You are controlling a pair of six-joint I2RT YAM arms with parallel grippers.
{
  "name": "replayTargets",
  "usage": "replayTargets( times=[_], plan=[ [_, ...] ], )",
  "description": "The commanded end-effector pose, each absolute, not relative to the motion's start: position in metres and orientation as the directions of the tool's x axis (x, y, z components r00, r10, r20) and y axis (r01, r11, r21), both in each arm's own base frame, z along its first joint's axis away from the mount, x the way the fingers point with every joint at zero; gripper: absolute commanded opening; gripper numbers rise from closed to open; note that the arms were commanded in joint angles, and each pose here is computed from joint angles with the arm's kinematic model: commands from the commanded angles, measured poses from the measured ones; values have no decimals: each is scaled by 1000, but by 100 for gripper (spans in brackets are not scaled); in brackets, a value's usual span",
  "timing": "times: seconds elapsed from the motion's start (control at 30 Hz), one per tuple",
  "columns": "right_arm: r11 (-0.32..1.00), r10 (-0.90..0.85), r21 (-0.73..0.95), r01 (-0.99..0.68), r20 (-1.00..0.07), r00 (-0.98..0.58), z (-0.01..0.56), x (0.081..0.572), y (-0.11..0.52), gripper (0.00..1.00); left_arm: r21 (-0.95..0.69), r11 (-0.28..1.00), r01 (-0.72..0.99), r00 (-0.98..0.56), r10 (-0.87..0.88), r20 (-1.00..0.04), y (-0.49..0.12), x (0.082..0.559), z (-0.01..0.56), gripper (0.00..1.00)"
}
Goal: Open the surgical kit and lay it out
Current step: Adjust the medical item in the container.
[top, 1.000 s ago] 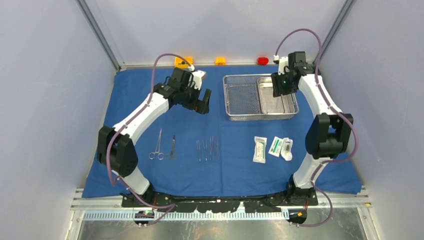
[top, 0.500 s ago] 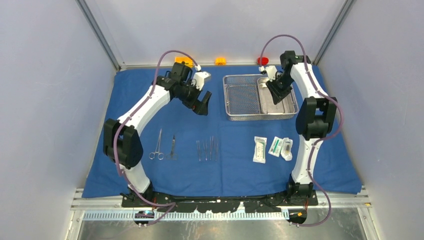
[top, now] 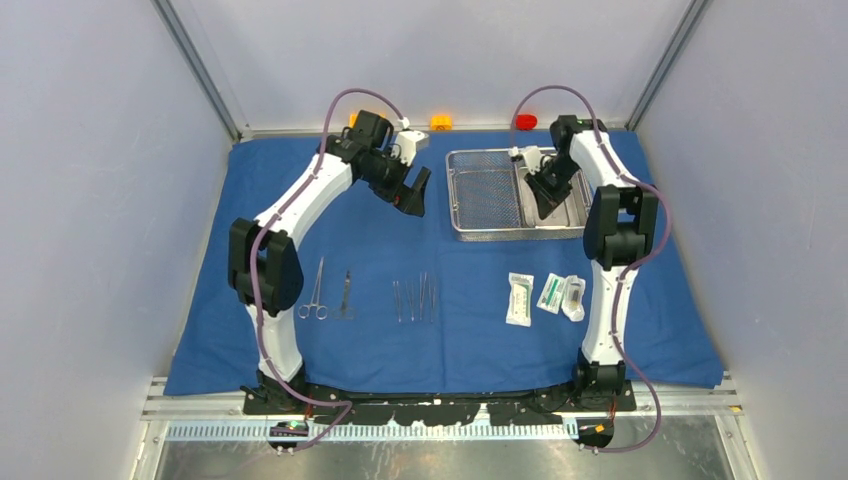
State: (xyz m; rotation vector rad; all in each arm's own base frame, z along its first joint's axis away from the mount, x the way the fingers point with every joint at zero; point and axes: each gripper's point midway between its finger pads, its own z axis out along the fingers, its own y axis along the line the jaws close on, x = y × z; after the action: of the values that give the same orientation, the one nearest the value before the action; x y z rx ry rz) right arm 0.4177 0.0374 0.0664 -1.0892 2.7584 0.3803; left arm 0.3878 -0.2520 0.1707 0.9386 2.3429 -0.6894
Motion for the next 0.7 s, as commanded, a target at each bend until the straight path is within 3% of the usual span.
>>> replayTargets(
  times=[0.0,0.67],
  plan=[
    [668,-675,171,-724,-272,-686,67,429,49,1,-291,621,728,-631,439,-640,-257,390,183,94],
    [558,-764,278,-782,-196,-614,38,412,49,0,-289,630,721,-633,430,-644,-254,394,183,93]
  ],
)
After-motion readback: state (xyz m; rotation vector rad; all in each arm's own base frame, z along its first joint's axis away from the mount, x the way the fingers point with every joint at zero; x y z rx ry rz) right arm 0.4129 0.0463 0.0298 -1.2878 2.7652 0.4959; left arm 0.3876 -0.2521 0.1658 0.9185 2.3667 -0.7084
